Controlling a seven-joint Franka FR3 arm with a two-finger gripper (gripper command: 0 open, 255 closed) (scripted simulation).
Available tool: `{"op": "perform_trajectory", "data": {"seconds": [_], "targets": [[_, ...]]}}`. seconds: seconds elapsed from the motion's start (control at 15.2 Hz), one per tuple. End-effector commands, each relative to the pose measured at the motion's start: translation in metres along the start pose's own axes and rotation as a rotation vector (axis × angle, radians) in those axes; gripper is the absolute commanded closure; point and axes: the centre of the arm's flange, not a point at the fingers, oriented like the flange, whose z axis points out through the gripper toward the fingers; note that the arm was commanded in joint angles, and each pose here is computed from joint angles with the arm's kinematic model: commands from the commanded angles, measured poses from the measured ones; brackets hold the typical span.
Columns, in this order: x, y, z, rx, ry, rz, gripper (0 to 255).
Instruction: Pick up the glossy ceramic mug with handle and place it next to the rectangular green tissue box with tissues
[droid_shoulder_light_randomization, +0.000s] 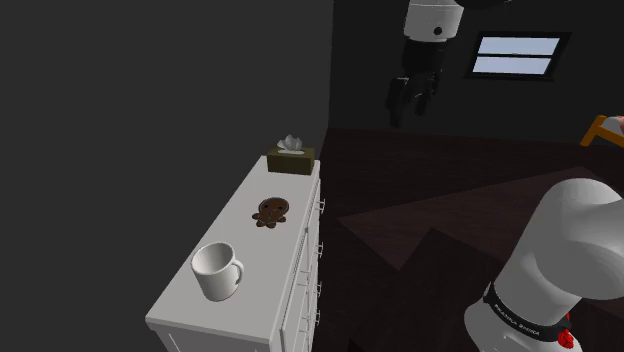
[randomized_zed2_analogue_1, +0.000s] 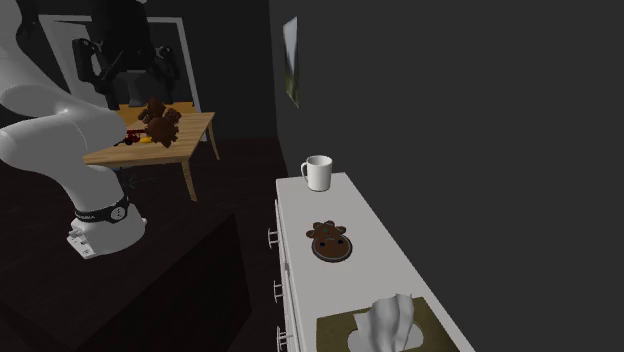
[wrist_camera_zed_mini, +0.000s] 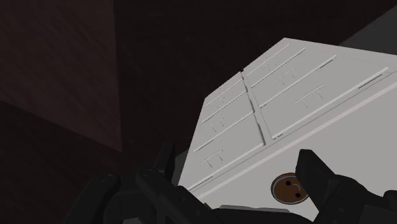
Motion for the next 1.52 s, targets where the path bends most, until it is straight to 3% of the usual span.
{"op": "perform_trajectory", "data": {"seconds": [0.0,1.45], "targets": [[0.000,0.000,0.000,0.000,0.000,0.000,0],[0.051,-0.263,0.110,0.007,-0.021,0.130,0]]}}
